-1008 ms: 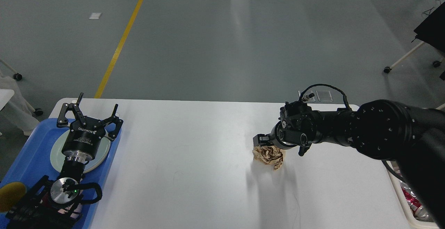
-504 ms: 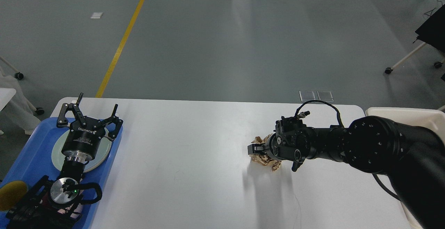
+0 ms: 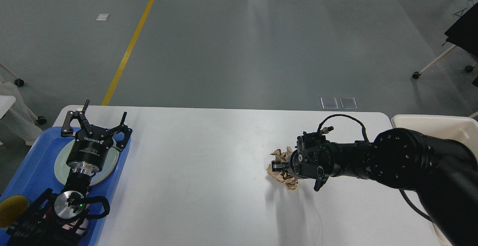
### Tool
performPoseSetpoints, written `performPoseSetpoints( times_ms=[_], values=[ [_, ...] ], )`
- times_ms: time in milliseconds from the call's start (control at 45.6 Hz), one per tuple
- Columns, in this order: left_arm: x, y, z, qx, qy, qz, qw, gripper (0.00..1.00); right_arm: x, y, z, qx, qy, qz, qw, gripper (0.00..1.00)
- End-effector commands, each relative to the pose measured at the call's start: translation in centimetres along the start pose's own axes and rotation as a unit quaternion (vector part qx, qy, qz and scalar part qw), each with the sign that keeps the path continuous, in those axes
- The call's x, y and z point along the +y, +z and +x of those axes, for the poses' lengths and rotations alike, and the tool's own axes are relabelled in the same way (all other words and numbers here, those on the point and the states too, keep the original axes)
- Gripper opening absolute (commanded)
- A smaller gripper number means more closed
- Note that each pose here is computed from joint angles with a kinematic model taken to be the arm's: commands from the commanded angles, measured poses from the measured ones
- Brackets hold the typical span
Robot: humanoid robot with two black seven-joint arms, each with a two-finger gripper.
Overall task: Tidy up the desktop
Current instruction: 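Lower the right gripper and grasp the crumpled brown paper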
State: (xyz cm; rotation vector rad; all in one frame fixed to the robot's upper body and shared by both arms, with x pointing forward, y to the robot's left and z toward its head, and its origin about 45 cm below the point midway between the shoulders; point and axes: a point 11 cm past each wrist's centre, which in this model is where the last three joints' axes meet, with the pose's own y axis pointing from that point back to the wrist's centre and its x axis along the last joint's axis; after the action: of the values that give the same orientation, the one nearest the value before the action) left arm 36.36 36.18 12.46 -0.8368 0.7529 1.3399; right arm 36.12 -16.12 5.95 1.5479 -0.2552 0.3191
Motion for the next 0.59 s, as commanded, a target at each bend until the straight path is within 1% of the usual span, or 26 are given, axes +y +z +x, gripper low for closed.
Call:
performPoseSetpoints(
  times_ms=[0,219,570],
  values=[
    [0.0,0.0,0.0,0.0,0.001,0.0,1.0,0.97,0.2,-0.1,0.0,0.002,-0.003,0.001,1.0,0.0],
    [0.0,0.0,0.0,0.0,0.0,0.0,1.0,0.97,0.6,0.1,-0.5,0.003,-0.019,0.001,1.0,0.0],
    [0.0,0.0,0.0,0.0,0.0,0.0,1.0,0.97,4.1,1.8,1.3,-0.018,-0.034,-0.002,0.999,0.0]
  ],
)
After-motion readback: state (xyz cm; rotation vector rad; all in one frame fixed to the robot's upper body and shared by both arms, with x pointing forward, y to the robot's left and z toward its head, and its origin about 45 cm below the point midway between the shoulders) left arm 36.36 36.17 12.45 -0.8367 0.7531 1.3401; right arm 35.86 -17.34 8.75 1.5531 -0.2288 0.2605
